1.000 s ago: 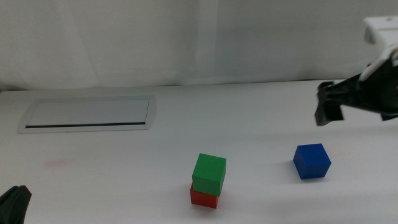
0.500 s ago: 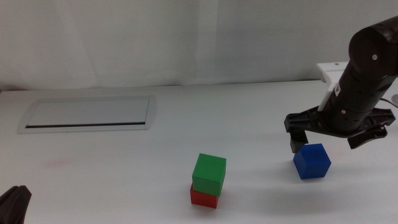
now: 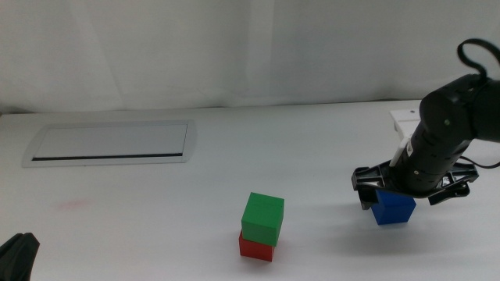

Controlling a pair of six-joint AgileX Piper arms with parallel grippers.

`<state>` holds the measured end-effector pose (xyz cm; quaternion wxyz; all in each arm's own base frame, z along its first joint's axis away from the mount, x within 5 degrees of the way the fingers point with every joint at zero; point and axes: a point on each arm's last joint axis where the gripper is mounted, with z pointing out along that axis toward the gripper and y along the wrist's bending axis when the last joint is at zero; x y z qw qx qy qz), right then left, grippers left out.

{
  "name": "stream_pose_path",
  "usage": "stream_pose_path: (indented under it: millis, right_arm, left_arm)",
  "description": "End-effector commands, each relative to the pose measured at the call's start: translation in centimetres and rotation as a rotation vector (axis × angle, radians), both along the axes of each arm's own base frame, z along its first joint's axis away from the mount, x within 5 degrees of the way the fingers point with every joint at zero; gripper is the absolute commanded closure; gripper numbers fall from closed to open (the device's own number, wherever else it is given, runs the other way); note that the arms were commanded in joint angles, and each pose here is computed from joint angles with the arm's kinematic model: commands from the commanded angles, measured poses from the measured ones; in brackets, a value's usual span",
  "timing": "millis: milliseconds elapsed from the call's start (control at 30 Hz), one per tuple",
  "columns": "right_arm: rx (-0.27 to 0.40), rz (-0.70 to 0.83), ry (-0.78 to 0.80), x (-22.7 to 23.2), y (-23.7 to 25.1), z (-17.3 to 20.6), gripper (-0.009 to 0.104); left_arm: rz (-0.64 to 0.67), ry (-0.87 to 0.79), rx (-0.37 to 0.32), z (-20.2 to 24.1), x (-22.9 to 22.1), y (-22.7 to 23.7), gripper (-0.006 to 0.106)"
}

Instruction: Stack red cubes first, then green, then blue cubes in a specific spot.

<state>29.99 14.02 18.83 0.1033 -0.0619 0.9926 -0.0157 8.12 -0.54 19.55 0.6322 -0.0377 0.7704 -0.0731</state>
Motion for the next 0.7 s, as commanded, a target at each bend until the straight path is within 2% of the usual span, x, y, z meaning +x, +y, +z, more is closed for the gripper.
stream_pose_path:
  millis: [0,500,600,667]
  right_arm:
    - [-0.024,0.011,-0.006,0.2,0.0,-0.8,-0.008]
    - [0.007,0.031,-0.059,1.2,0.6,-2.0,-0.006]
    - [0.008,0.031,-0.060,1.3,0.6,-2.0,0.005]
    - [0.009,0.032,-0.062,1.3,0.6,-2.0,0.021]
  left_arm:
    - [-0.002,0.018,0.000,-1.1,-0.2,0.0,0.103]
    - [-0.001,0.020,0.001,-1.2,-0.2,0.0,0.103]
    - [-0.001,0.020,0.001,-1.2,-0.2,0.0,0.103]
    - [-0.001,0.020,0.001,-1.2,-0.2,0.0,0.103]
